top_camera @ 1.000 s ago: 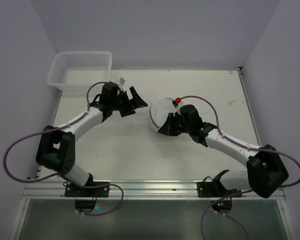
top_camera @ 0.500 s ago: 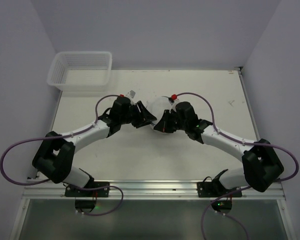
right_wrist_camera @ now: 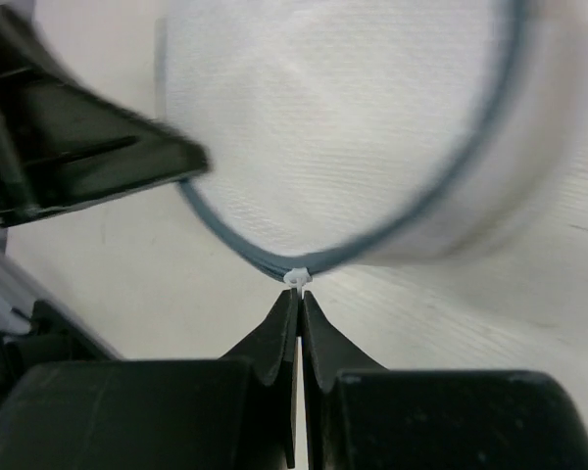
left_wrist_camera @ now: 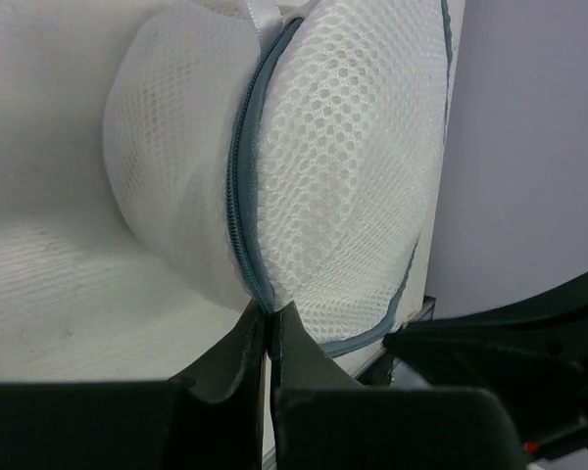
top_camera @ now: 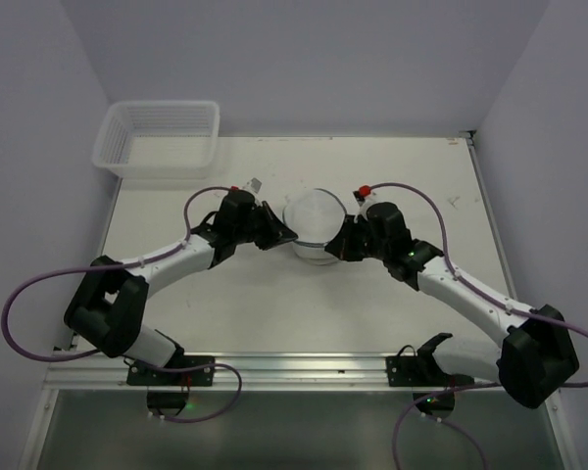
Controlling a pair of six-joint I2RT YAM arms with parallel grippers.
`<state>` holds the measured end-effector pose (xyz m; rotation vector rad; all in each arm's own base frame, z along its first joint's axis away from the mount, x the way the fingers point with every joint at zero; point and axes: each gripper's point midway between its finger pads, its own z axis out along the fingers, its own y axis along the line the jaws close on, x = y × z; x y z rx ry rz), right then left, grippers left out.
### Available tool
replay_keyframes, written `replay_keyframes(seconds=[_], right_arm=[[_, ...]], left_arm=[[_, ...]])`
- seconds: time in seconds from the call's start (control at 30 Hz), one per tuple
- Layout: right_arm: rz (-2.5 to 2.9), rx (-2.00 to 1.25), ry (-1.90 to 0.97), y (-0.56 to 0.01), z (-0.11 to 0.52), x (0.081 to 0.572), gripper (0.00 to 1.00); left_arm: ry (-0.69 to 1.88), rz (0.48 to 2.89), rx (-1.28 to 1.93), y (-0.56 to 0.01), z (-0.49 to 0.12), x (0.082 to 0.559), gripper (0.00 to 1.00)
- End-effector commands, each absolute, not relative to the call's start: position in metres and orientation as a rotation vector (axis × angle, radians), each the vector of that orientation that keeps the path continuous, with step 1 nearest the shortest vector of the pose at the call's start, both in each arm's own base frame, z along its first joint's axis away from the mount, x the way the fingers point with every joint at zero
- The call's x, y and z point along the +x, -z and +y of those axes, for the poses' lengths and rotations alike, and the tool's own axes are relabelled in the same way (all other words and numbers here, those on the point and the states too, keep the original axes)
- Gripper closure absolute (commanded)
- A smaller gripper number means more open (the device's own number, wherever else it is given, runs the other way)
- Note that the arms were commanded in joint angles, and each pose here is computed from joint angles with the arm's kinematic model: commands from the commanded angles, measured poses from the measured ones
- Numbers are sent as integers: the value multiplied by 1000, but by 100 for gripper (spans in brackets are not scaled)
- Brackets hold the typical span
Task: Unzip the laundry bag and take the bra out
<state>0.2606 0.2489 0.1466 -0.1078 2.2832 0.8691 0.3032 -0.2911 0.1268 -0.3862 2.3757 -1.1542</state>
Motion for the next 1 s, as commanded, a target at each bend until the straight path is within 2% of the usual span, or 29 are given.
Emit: replay_keyframes(seconds=[0.0,0.13,0.4,0.43,0.47,0.53,0.57,0.63,0.67,0.73,0.8,0.83,0.97], right_arm=[[2315,41,-664,-130,186,275,100],[2301,143,-619,-131,152,285,100],[2285,-40,-943,-158,216,279,100],[2283,-46,-974,-159,224,278,100],[2286,-46,-1027,-161,238,276,100],[2283,-59,-1092,-165,254,272,100],[2283,-67,-1128,-169,266,268,100],[2278,-67,-1155,-169,281,268,100],[2270,-60,-1157,-172,284,271,100],[2260,-53,-1167,-172,291,276,100],[2253,-56,-1170,-175,295,280,100],[2258,-56,-1167,-173,296,281,100],[2259,-66,-1169,-170,298,281,100]], left_arm=[[1011,2316,-370,-133,-252,326,100],[987,2367,-277,-125,-233,328,100],[998,2302,-131,-157,-249,382,99],[1016,2280,-120,-167,-256,396,94],[1022,2271,-120,-171,-259,402,76],[1060,2270,-129,-175,-266,410,55],[1081,2254,-128,-184,-269,413,34],[1107,2235,-171,-197,-268,408,17],[1102,2262,-207,-187,-264,399,5],[1112,2231,-283,-197,-256,386,0],[1138,2244,-389,-181,-251,367,0],[1173,2193,-385,-193,-252,360,0],[1204,2242,-365,-175,-268,334,0]])
